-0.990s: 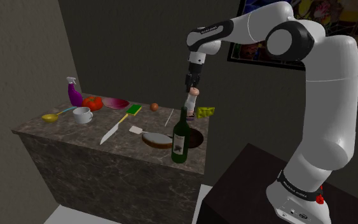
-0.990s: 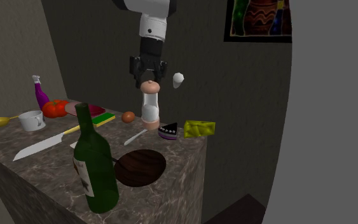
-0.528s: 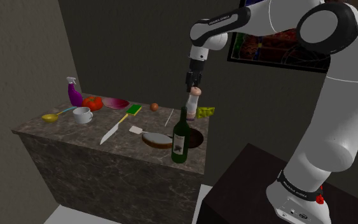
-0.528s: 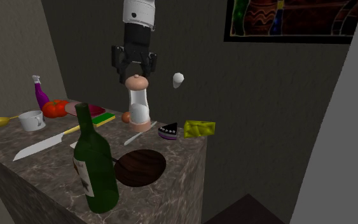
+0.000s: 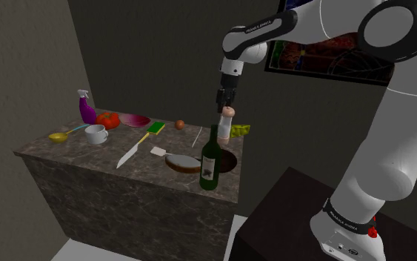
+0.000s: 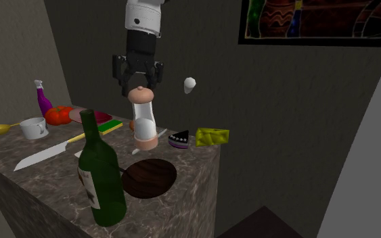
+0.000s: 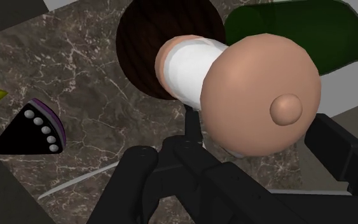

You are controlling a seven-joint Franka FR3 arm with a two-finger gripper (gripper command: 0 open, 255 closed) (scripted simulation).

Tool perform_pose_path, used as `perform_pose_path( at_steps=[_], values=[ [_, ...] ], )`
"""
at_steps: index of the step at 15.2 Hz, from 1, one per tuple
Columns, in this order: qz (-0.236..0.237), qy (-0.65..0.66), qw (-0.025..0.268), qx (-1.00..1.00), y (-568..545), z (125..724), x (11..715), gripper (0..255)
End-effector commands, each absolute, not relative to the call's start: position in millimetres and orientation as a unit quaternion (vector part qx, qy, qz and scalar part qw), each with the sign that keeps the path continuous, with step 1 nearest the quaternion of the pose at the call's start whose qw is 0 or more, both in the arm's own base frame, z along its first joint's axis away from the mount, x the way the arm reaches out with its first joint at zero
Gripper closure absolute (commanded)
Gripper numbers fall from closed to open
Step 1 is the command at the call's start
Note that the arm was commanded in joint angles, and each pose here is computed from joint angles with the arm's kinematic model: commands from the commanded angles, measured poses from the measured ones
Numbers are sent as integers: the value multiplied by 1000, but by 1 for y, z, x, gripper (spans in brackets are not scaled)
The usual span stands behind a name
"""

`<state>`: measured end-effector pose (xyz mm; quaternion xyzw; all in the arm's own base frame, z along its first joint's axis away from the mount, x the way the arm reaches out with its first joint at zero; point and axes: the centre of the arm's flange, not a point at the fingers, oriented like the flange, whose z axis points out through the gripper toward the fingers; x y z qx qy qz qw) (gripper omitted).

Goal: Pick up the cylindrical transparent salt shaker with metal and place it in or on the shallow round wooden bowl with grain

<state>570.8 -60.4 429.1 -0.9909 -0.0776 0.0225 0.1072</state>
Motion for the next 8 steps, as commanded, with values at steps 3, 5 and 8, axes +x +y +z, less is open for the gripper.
perform_pose_path(
  at_steps=[3,5,8],
  values=[
    [22,-78,107,-991,-61,408,571,255],
    [22,-78,107,-991,-61,397,571,255],
    [22,-78,107,-991,-61,381,571,255]
  ],
)
